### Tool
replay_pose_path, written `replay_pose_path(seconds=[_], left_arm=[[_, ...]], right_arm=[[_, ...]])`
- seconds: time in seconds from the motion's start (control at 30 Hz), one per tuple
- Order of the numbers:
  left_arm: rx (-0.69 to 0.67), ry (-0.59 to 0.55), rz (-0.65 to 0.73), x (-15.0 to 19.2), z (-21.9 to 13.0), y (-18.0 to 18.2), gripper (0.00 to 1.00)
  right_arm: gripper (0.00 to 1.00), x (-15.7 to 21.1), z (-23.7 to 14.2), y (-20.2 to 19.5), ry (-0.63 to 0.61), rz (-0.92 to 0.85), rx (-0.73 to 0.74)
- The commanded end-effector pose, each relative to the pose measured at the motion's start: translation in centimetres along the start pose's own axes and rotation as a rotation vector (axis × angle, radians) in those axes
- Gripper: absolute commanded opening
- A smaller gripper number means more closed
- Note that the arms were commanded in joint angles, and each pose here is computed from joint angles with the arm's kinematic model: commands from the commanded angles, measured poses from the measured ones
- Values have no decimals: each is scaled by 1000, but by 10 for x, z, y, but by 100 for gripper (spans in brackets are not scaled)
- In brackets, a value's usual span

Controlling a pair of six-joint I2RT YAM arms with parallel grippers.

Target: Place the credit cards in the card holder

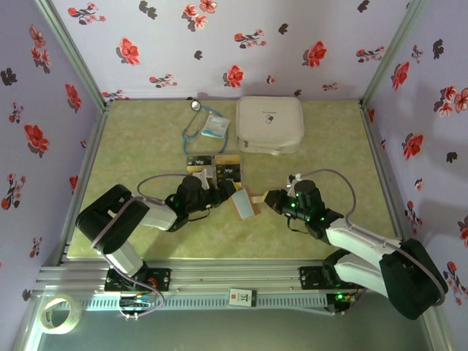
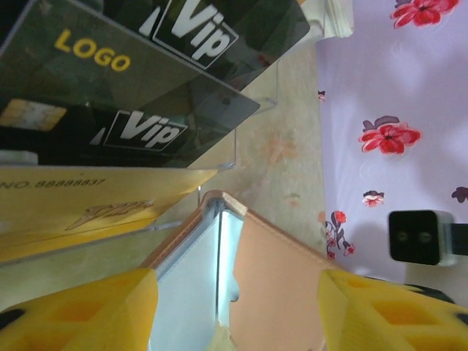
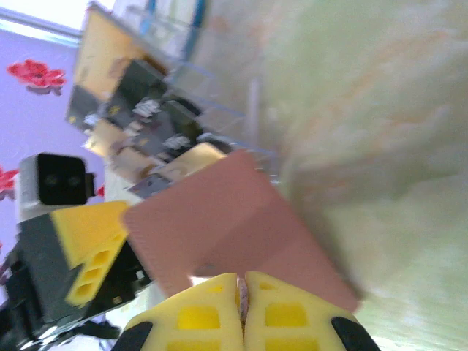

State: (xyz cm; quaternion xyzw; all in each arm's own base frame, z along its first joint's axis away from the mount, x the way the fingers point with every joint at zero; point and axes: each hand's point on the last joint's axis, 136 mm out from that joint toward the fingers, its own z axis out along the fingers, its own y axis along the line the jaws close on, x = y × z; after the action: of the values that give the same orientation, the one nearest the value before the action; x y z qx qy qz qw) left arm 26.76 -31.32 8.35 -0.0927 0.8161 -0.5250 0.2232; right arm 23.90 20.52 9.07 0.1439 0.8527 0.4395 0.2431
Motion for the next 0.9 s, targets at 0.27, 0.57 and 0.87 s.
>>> replay_pose_path(seconds=[0.27,0.57,0.87], left_arm=[[-190,91,132,21,-15,20,63],[-210,137,271,23,-3,-11,67],[-235,192,398,24,18,-47,70]], right_arm=[[0,-23,-23,-57,-100,34,136],[0,-22,-22,-51,-70,30,103],[0,-30,-26,-22,-70,17,24]])
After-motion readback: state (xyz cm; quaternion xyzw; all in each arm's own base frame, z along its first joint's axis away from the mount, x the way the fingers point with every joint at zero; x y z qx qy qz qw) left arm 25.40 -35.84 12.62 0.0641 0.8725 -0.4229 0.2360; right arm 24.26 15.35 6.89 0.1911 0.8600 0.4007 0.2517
